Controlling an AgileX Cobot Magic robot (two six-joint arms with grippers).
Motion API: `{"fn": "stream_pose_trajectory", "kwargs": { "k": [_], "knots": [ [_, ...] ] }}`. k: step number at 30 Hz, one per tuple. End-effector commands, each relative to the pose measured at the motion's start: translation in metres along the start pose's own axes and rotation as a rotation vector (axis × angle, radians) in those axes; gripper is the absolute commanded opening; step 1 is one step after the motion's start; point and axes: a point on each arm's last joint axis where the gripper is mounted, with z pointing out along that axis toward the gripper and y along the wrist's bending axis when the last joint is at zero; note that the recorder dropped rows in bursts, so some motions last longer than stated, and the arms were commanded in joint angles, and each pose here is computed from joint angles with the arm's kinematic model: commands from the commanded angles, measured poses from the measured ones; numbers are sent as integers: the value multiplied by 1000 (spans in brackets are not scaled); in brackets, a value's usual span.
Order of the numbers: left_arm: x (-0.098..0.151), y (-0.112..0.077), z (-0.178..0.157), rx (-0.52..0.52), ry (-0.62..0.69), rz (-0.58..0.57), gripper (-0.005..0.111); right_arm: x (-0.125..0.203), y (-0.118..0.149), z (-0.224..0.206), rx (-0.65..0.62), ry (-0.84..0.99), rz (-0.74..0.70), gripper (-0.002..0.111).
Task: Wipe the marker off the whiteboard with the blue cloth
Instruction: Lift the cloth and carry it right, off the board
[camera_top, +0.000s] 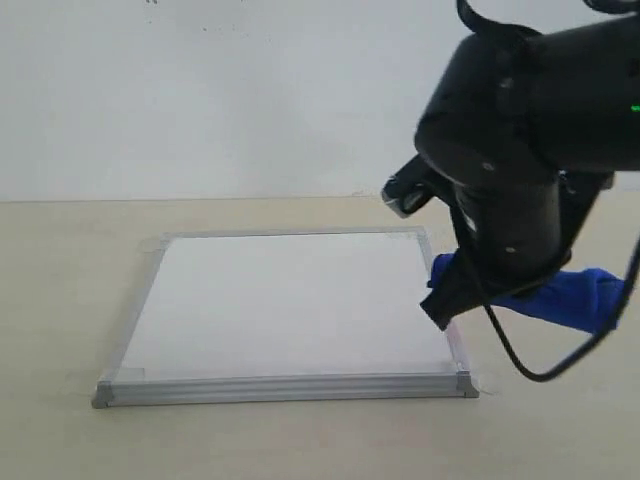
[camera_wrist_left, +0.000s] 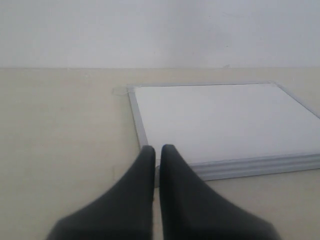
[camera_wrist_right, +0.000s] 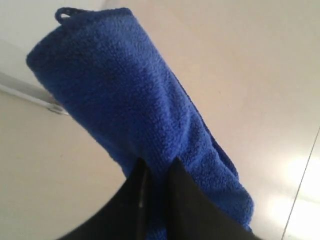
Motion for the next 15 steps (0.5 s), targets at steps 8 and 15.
{"fn": "stream_pose_trajectory", "kwargs": {
  "k": [8,15],
  "knots": [
    [1,0,0,-1,-3,5,4,15,-25,62,-422,-90,703,0],
    [1,0,0,-1,-3,5,4,11,-81,78,-645,-91,1126,0]
  ]
}}
